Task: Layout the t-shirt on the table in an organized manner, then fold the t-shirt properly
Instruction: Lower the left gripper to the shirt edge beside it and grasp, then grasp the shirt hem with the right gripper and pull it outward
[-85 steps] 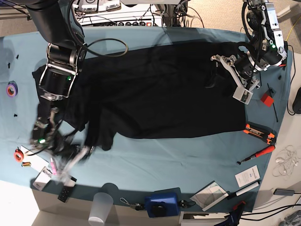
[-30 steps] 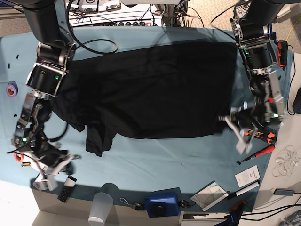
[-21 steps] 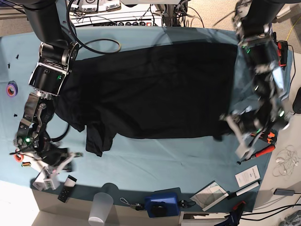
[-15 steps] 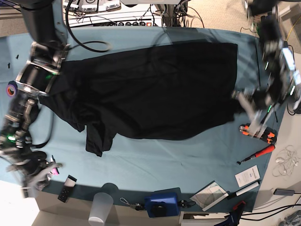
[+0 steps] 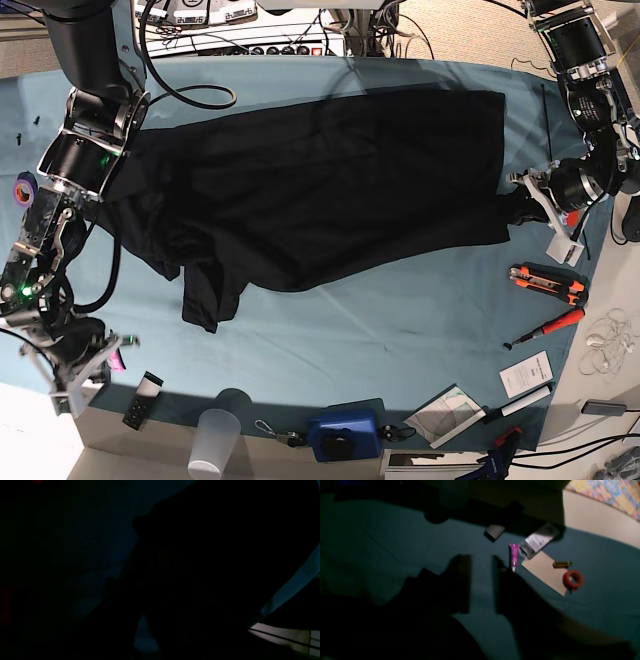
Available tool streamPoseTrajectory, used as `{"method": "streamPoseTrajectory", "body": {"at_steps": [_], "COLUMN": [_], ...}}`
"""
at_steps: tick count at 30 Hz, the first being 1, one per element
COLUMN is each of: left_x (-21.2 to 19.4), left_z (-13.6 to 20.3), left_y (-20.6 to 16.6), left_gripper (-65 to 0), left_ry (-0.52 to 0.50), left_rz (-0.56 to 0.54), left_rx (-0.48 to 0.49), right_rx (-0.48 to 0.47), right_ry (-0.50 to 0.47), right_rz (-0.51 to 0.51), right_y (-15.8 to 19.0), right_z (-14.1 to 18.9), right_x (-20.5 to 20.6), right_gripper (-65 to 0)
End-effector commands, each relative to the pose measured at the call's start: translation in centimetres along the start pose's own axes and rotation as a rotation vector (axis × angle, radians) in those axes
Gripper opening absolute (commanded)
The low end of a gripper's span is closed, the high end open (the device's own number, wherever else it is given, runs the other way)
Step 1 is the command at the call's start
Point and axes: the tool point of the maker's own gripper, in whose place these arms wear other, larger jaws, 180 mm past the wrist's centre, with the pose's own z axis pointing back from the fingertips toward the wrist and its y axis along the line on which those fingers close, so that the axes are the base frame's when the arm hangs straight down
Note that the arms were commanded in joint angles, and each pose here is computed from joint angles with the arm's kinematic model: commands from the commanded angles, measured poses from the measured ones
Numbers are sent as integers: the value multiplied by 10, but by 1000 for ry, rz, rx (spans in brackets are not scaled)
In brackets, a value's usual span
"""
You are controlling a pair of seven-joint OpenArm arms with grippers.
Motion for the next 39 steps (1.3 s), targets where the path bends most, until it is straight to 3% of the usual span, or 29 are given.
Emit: {"method": "streamPoseTrajectory", "body": {"at_steps": [1, 5, 10, 15, 22, 23, 26, 27, 32, 39], "left_x": [16, 17, 17, 18, 18, 18, 19, 19, 19, 19], "left_z": [6, 6, 6, 6, 6, 6, 6, 6, 6, 6], "left_y": [-1, -2, -3, -3, -3, -4, -5, -5, -6, -6], "left_gripper": [-650, -650, -650, -650, -650, -650, -650, -650, -650, -650], "left_ry": [-45, -51, -53, -54, -55, -56, -62, -64, -63, -64], "left_rz": [-30, -29, -28, -28, -27, -27, -26, -26, -25, -26], "left_rx": [-3, -9, -15, -15, -16, -18, -25, -27, -28, -28], "right_rx": [-10, 54, 144, 53, 37, 40, 38, 27, -32, -91], "right_ry": [-37, 41, 117, 338, 431, 444, 495, 499, 386, 81], "right_rz": [-8, -100, -127, -37, 6, 5, 9, 20, 77, 120], "right_y": [-7, 12, 55, 78, 97, 98, 97, 95, 80, 60], "right_z": [2, -32, -78, -107, -109, -108, -104, -103, -106, -88], "right_x": [12, -19, -58, -108, -128, -129, -135, -134, -106, -18], "right_gripper": [-452, -451, -451, -451, -453, -467, -635, -650, -650, -650]}}
